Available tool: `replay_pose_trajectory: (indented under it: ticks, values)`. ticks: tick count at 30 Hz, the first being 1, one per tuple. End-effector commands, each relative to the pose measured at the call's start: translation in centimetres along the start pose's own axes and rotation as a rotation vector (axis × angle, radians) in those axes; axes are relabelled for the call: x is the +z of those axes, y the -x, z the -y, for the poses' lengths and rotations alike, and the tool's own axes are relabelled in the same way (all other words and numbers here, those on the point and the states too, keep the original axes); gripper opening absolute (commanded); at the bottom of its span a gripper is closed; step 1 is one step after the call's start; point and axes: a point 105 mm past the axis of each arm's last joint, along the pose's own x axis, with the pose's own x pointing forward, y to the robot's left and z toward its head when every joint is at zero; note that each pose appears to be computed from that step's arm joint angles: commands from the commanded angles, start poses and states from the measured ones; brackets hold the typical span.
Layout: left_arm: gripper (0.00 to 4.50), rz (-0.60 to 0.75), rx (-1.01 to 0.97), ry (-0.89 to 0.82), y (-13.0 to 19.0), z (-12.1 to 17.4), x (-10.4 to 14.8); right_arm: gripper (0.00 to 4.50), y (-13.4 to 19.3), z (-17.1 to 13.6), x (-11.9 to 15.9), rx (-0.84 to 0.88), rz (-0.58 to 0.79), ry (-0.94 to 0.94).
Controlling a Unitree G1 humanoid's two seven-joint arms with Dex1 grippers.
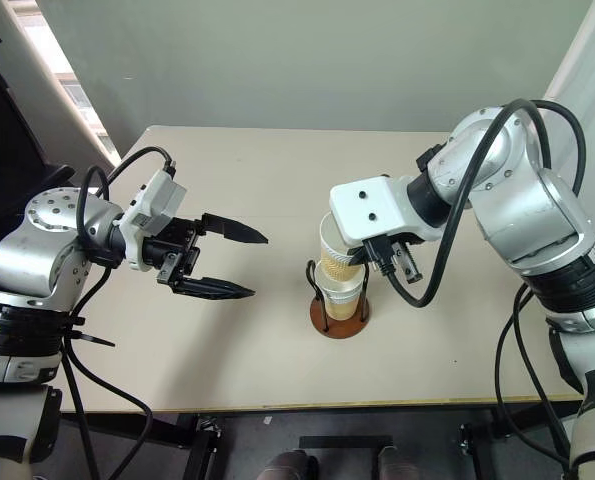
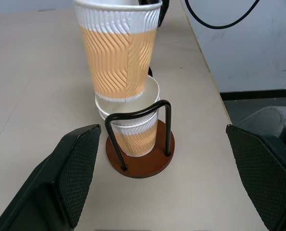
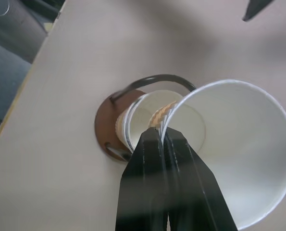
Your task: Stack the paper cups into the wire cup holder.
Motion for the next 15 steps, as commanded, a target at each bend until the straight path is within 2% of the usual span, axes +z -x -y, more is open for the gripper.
replay_pose_trajectory:
  ticks: [1,5,6,9,15]
  values:
    - [4.5,0.01,0.014,-0.055,0.6,0.0,1.4,0.01,-0.3,0.1,0.4,-0.013,-0.02,0.052]
    - [4.5,0.01,0.012,-0.057,0.5,-0.1,1.5,0.01,-1.0,0.3,0.2,-0.015,-0.036,0.072]
    - [4.5,0.01,0.012,-0.057,0.5,-0.1,1.5,0.19,-1.1,0.4,0.3,-0.018,-0.038,0.073]
    - [4.5,0.007,0.01,-0.056,0.4,-0.1,1.5,0.94,-1.5,0.7,0.4,-0.029,-0.037,0.072]
    - [4.5,0.004,0.01,-0.051,0.5,0.0,1.3,3.04,-1.5,1.5,0.9,-0.085,0.01,0.028]
